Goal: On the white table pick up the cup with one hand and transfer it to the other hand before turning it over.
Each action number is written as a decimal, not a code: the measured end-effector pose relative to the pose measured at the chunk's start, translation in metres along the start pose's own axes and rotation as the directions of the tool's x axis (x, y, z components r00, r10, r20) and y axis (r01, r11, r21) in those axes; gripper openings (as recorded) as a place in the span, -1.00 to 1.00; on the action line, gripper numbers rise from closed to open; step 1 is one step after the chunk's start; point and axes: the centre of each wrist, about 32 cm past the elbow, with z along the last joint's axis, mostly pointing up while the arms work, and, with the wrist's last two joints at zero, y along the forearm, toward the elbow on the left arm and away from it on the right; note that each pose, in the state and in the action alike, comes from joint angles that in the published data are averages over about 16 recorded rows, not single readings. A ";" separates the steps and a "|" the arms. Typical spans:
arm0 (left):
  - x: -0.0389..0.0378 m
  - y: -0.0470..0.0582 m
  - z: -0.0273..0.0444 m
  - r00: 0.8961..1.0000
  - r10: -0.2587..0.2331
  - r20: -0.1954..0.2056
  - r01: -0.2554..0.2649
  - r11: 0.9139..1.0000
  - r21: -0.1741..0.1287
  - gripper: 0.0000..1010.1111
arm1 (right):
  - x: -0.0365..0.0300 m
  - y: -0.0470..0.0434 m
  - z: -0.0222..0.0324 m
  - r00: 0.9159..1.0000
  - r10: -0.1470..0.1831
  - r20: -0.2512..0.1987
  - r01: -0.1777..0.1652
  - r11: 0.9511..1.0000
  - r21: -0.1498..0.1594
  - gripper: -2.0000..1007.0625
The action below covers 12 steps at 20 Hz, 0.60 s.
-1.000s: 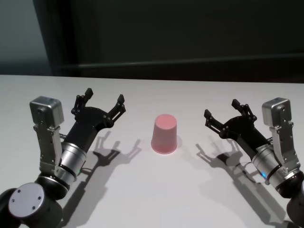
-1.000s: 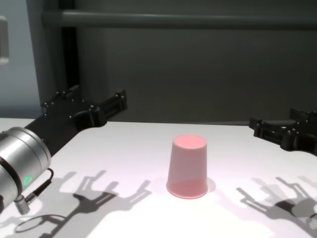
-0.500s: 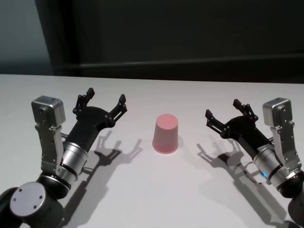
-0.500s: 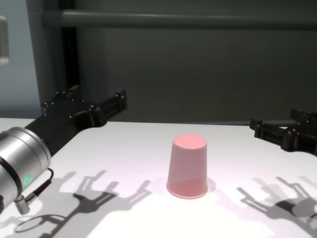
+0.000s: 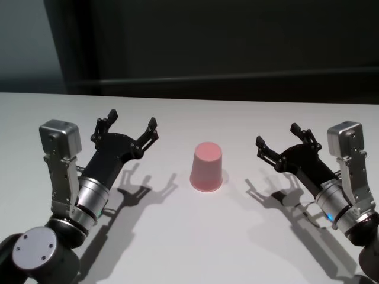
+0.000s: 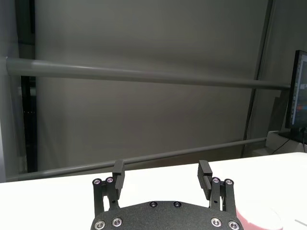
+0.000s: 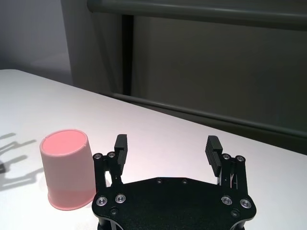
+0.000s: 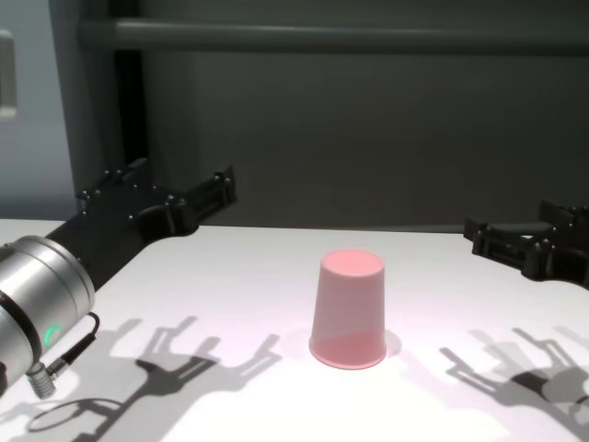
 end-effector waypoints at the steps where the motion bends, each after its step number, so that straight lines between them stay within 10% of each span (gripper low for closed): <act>1: 0.0000 0.000 0.0000 1.000 0.000 0.000 0.000 1.000 0.000 0.98 | 0.0000 0.0000 0.0000 1.000 0.000 0.000 0.000 1.000 0.000 0.99; 12: 0.0000 0.000 0.0000 1.000 0.000 0.000 0.000 1.000 0.000 0.98 | 0.0001 0.0002 -0.0001 1.000 0.000 0.000 0.000 1.000 -0.002 0.99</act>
